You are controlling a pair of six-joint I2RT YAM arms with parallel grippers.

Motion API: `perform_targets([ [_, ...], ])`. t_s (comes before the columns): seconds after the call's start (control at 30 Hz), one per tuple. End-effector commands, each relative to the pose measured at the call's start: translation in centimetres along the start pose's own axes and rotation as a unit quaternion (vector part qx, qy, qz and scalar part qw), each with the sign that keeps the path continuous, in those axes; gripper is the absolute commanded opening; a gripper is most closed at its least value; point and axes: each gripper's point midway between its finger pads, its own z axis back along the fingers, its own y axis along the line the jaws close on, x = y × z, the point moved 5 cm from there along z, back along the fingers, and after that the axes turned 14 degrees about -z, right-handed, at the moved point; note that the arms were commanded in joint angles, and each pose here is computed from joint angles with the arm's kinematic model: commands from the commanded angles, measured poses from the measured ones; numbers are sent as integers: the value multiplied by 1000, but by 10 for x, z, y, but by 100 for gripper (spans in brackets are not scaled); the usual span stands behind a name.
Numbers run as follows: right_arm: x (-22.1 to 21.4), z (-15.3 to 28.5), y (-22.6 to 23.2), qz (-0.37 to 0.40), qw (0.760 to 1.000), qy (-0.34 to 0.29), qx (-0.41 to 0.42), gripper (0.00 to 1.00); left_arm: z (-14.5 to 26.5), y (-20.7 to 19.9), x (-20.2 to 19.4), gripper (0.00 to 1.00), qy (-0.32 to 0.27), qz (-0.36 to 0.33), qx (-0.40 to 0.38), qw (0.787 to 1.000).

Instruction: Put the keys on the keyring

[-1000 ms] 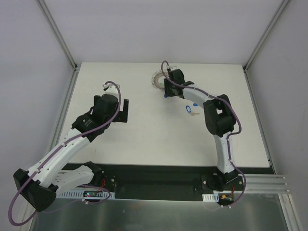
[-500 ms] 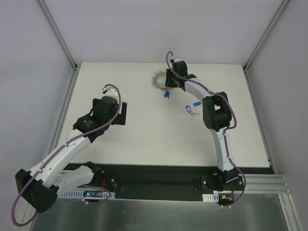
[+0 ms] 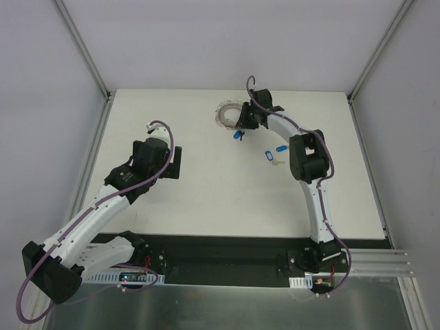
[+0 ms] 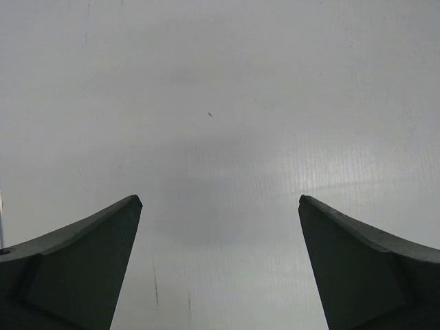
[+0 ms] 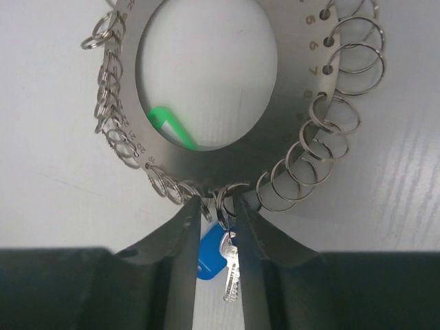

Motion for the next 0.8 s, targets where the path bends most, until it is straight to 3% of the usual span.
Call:
perform_targets([
  [0.0,-12,0,4,-33,999,37,22,18,2,1,0,99,-10,-2,-6,1000],
  [0.1,-22,7,-1,-36,999,32,23,6,1,2,-1,99,-9,-1,-6,1000],
  [0.23,-29,41,4,-35,999,14,38,2,2,2,0,99,-14,3,-8,1000],
  [0.3,-55,51,-12,-37,999,29,15,2,3,3,0,99,-15,6,-10,1000],
  [0.37,-60,76,1,-28,999,11,21,2,5,4,2,99,-21,8,-10,1000],
  [0.47,-100,103,0,-25,999,22,3,2,8,4,2,99,-26,12,-14,999],
  [0.53,-133,112,-6,-30,998,44,-15,5,10,4,2,99,-30,15,-15,999],
  [0.67,-186,135,27,1,999,52,-7,18,12,5,3,99,-36,19,-17,999],
  [0.77,-213,149,58,35,997,60,28,41,15,6,4,99,-42,22,-18,999],
])
